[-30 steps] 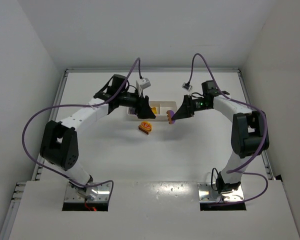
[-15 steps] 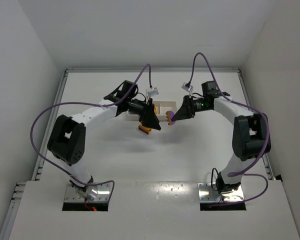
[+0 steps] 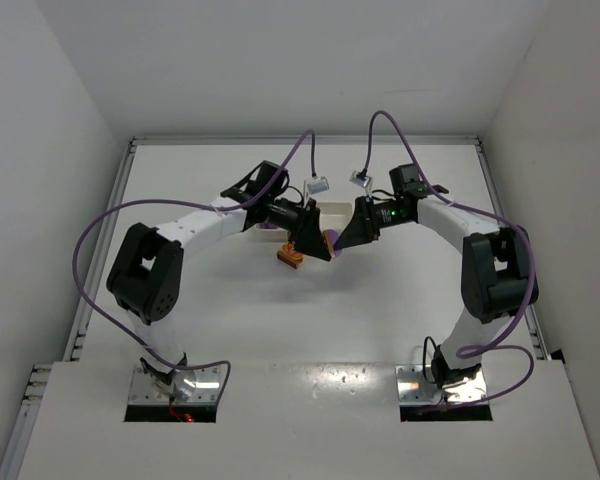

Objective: Sort the legos into containers by color

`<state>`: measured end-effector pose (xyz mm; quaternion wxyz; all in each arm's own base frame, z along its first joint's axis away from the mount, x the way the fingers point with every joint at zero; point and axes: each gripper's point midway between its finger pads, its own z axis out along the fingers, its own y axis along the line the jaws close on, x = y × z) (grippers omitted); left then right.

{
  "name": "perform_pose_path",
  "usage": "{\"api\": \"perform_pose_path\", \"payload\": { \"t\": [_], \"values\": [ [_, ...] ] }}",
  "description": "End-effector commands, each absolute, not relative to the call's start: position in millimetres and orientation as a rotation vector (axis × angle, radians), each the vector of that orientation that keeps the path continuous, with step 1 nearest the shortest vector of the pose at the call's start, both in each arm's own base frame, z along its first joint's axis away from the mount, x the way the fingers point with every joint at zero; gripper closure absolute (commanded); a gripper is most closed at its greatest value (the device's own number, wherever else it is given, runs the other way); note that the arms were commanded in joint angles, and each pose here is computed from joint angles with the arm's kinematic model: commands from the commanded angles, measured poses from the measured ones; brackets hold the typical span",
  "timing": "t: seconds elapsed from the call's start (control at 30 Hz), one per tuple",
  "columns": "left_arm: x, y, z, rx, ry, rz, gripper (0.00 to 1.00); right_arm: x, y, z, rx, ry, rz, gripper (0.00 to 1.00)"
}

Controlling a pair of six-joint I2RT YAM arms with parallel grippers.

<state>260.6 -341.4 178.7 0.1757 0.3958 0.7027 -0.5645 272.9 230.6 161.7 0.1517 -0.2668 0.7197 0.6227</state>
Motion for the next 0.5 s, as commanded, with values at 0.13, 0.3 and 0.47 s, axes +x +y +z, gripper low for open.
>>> {"api": "perform_pose_path", "payload": {
  "t": [0.13, 0.3, 0.47],
  "values": [
    [262.3, -349.6, 198.1, 1.160, 1.902, -1.617, 0.35, 271.3, 234.8, 173.6, -0.856, 1.973, 1.753, 1.00],
    [262.0, -350.1, 199.8, 1.167, 1.887, -1.624, 0.40, 272.1, 234.6, 172.2, -0.855, 1.980, 1.742, 1.00],
    [260.7, -350.0, 200.7, 1.171, 1.882, -1.634, 0.40, 272.0, 236.6, 169.0, -0.870, 1.988, 1.720, 1.00]
  ]
}}
